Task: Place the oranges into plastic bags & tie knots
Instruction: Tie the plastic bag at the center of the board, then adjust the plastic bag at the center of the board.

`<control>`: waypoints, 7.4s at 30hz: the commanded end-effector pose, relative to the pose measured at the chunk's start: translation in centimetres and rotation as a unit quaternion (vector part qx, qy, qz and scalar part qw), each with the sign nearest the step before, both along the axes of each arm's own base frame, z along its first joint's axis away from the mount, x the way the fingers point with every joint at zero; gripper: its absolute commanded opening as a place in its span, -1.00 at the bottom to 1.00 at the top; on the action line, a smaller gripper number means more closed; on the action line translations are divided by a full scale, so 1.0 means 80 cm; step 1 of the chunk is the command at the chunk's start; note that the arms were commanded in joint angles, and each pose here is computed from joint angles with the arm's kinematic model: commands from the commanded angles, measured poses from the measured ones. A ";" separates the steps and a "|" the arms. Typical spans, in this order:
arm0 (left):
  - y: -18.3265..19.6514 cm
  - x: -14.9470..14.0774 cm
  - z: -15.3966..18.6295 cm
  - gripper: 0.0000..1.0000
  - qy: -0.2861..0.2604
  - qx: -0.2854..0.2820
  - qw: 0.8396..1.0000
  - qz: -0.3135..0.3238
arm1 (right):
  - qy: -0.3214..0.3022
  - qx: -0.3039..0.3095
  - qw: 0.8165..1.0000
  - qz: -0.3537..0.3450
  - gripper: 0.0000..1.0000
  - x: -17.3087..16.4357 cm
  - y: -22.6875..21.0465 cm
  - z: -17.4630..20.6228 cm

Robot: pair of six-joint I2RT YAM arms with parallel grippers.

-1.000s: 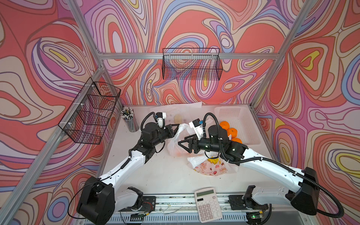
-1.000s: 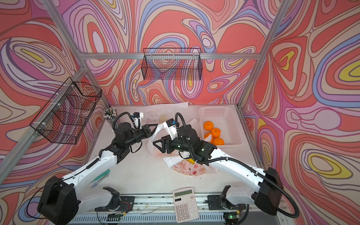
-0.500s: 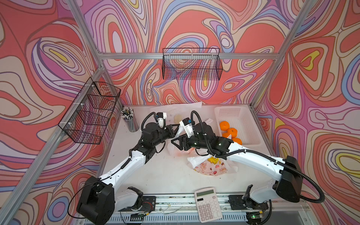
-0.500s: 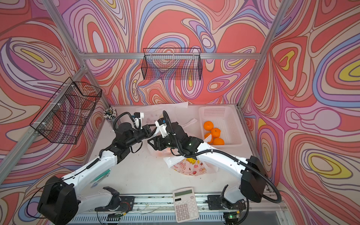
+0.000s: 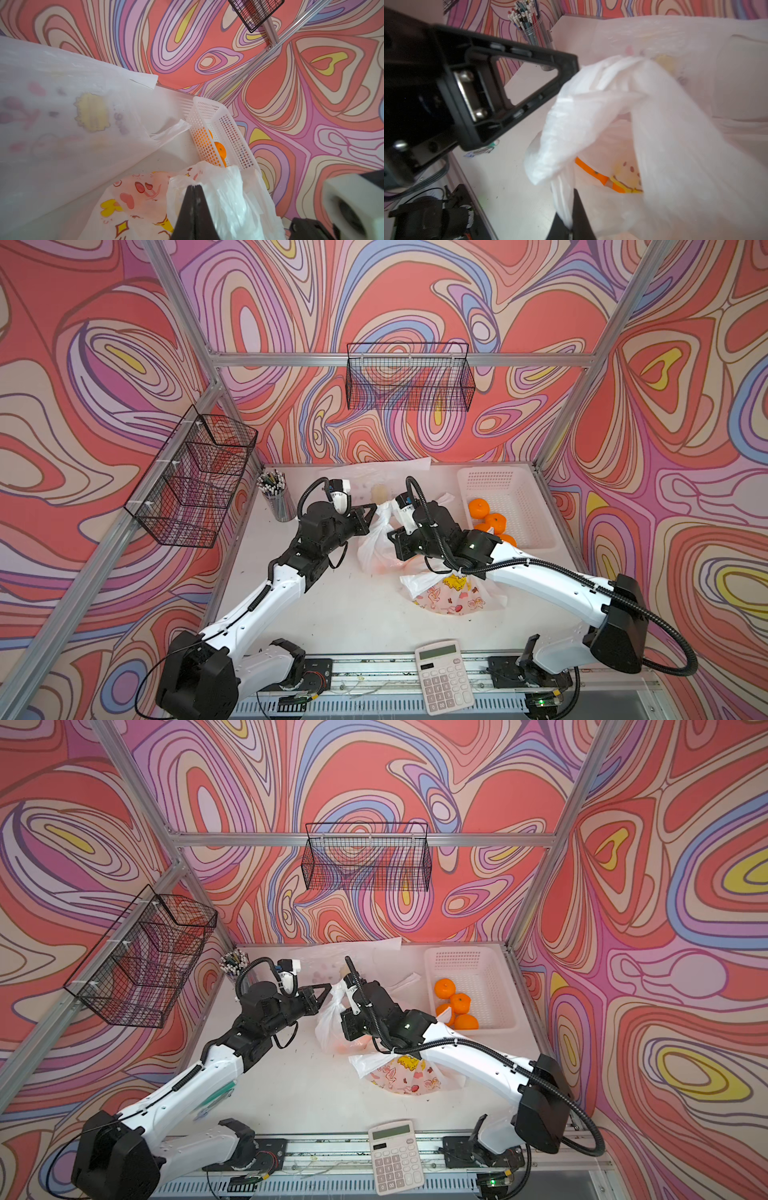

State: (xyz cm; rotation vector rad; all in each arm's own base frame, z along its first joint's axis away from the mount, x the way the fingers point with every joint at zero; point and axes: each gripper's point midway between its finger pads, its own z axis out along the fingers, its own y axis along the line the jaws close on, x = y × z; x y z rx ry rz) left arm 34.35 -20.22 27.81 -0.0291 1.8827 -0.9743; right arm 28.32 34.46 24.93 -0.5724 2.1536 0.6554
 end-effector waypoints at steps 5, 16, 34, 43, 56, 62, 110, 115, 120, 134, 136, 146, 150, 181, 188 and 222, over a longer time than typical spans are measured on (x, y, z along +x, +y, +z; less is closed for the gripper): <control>0.032 -0.002 0.018 -1.00 -0.043 0.073 0.995 0.053 | -0.086 -0.129 0.982 -0.111 -1.00 0.033 -0.082 0.032; 0.049 -0.022 -0.034 -1.00 0.000 0.102 0.993 0.062 | -0.072 -0.181 0.962 -0.189 -1.00 0.070 -0.148 -0.021; 0.047 -0.032 -0.021 0.45 0.111 -0.105 0.986 0.060 | -0.088 -0.102 0.988 -0.073 -1.00 0.060 -0.091 -0.016; 0.010 -0.007 -0.038 0.47 0.144 -0.211 0.967 -0.015 | -0.087 -0.111 0.987 -0.078 -1.00 0.063 -0.094 -0.018; -0.011 -0.003 -0.023 -0.09 0.133 -0.249 0.957 -0.067 | -0.085 -0.124 0.985 -0.087 -1.00 0.067 -0.102 -0.023; -0.016 -0.006 -0.036 0.01 0.141 -0.216 0.964 -0.064 | -0.082 -0.123 0.985 -0.088 -1.00 0.069 -0.101 -0.024; -0.086 0.155 0.080 -1.00 -0.042 0.023 0.996 -0.074 | -0.023 -0.214 0.898 -0.384 -1.00 0.208 -0.400 -0.005; -0.092 0.174 0.023 -1.00 0.002 0.049 0.997 -0.067 | 0.031 -0.225 0.884 -0.408 -1.00 0.213 -0.445 -0.061; -0.075 0.163 -0.048 -1.00 0.054 0.077 0.995 -0.044 | 0.084 -0.223 0.867 -0.437 -1.00 0.195 -0.480 -0.120; -0.024 0.131 -0.087 -0.96 0.093 0.095 0.991 -0.024 | 0.094 -0.137 0.908 -0.385 -1.00 0.187 -0.450 -0.130; -0.020 0.129 -0.070 -0.50 0.079 0.093 0.992 -0.023 | 0.079 -0.103 0.927 -0.352 -0.95 0.189 -0.430 -0.107; 0.091 0.099 -0.065 0.28 0.136 0.140 0.977 0.085 | 0.041 -0.057 0.942 -0.329 0.84 0.140 -0.414 -0.021; 0.098 0.092 -0.119 0.29 0.195 0.180 0.961 0.083 | 0.034 -0.039 0.939 -0.340 0.84 0.134 -0.414 -0.012; 0.184 0.100 -0.327 0.19 0.390 0.326 0.829 0.233 | 0.062 -0.078 0.929 -0.357 0.87 0.138 -0.429 -0.057; 0.185 0.094 -0.342 -0.12 0.405 0.325 0.823 0.233 | 0.060 -0.085 0.927 -0.360 0.87 0.138 -0.432 -0.057; 0.253 -0.093 -0.092 -1.00 0.283 0.275 0.860 0.323 | 0.055 -0.062 0.924 -0.373 0.86 0.148 -0.431 -0.050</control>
